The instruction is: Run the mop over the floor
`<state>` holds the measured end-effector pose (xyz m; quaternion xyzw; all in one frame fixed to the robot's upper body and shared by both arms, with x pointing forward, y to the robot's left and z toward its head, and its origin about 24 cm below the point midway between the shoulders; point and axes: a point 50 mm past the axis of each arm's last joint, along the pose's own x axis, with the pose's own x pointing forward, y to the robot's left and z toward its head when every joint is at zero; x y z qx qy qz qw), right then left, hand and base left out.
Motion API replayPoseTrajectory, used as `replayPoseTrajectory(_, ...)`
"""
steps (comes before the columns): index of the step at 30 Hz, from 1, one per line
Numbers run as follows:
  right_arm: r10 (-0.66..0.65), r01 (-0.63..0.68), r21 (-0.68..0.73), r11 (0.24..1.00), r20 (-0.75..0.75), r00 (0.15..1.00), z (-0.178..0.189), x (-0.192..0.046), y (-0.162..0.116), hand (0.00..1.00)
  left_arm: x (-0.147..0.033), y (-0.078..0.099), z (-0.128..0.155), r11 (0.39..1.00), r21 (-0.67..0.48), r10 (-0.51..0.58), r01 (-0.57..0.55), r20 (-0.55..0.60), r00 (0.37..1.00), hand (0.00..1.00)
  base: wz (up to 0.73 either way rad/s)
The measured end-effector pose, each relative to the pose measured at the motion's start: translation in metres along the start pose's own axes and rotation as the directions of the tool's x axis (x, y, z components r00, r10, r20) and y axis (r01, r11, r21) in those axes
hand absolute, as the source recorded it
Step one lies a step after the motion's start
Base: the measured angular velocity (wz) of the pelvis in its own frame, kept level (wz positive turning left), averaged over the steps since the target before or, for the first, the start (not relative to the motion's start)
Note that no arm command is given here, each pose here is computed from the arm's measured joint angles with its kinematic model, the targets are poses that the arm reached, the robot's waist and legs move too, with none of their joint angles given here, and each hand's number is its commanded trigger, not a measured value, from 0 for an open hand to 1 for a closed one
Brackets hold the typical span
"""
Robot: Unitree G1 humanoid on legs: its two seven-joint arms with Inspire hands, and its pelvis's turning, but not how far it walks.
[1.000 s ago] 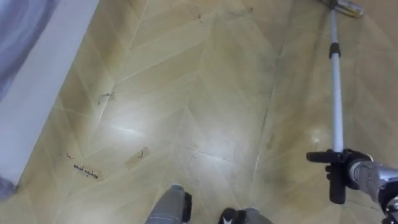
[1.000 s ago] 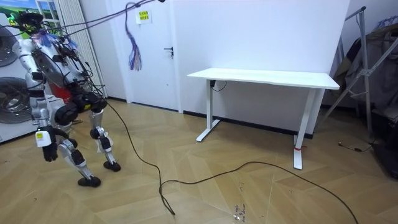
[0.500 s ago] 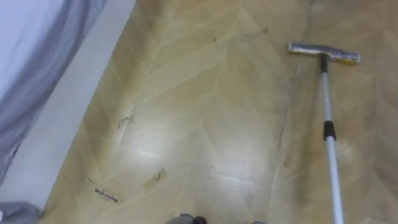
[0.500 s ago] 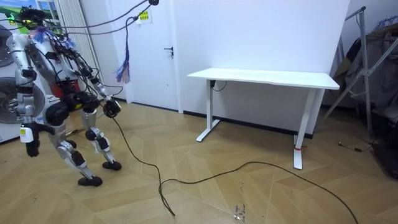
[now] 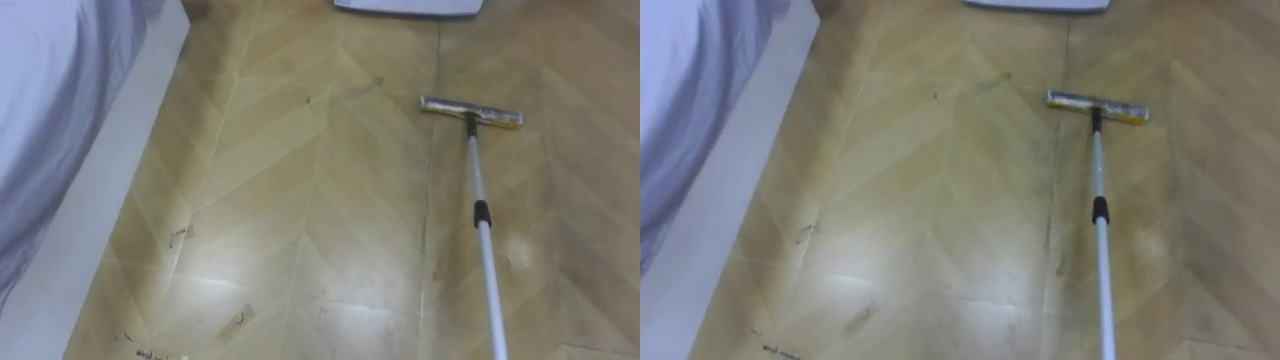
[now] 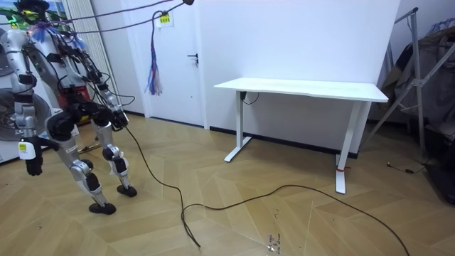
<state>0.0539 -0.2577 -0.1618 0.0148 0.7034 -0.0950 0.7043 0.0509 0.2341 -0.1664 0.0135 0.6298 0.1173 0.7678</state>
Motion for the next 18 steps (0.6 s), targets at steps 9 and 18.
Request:
replayPoseTrajectory(9,0.076,-0.075,0.027,0.997,-0.023,0.997,-0.016,0.002,0.005,1.00,-0.001,0.008,-0.008,0.999,-0.018,0.030,-0.031,-0.035,0.999,0.00,0.04)
replayPoseTrajectory(18,0.088,-0.087,0.029,0.996,-0.039,0.995,-0.030,0.004,0.005,1.00,-0.001,0.006,-0.002,0.994,-0.093,0.063,-0.064,-0.014,0.998,0.00,-0.01)
